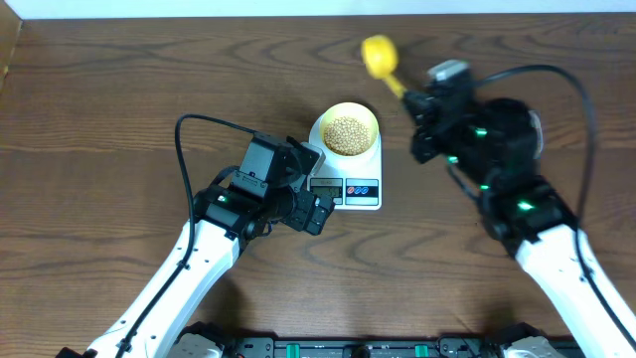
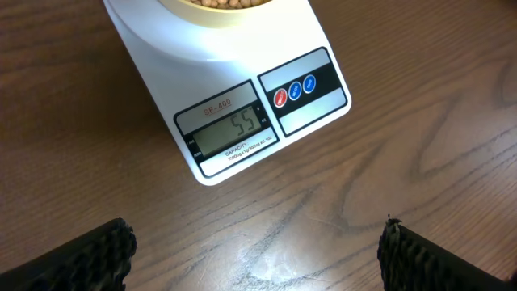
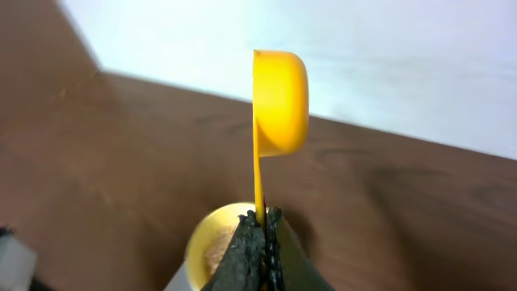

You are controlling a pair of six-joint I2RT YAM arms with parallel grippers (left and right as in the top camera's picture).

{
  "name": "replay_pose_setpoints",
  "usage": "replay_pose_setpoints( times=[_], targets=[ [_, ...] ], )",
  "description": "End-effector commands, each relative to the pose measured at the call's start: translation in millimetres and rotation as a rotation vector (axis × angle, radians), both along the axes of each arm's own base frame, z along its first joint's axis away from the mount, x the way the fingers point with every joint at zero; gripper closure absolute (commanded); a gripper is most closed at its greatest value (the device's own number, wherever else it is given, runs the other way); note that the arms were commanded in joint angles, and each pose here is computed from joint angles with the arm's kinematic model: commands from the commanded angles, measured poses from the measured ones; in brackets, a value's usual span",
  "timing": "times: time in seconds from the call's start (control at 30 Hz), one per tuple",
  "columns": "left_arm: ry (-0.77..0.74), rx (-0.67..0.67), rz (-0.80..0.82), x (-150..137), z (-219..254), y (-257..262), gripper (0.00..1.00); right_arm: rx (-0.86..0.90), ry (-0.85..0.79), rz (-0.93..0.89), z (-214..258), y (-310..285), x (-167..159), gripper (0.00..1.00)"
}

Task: Scoop item into bowl and weigh 50g on scale
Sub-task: 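Swing the scoop back right to the soybean tub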

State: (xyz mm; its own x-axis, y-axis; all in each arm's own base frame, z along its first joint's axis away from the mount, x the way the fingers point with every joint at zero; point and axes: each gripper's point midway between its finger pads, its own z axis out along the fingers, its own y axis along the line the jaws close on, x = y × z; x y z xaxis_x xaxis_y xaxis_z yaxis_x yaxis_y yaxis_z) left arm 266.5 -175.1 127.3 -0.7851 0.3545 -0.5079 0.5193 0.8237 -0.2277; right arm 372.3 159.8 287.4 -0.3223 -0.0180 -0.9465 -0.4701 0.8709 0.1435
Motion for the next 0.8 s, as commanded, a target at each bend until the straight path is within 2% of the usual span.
replay_pose_setpoints(
  times=[0.0, 0.23, 0.4, 0.77],
  targets=[
    [-0.006, -0.006, -0.013, 2, 4, -3, 0.02, 0.079, 0.02, -0.155, 15, -46, 7, 0.99],
    [-0.006, -0.006, -0.013, 2, 4, -3, 0.02, 0.145, 0.209, -0.426, -20, -130, 5, 0.99],
    [-0.006, -0.006, -0.013, 2, 4, -3, 0.02, 0.07, 0.354, -0.616, -58, -175, -14, 0.99],
    [-0.006, -0.006, -0.013, 2, 4, -3, 0.02, -0.031, 0.357, -0.809, -64, -211, -23, 0.99]
  ],
)
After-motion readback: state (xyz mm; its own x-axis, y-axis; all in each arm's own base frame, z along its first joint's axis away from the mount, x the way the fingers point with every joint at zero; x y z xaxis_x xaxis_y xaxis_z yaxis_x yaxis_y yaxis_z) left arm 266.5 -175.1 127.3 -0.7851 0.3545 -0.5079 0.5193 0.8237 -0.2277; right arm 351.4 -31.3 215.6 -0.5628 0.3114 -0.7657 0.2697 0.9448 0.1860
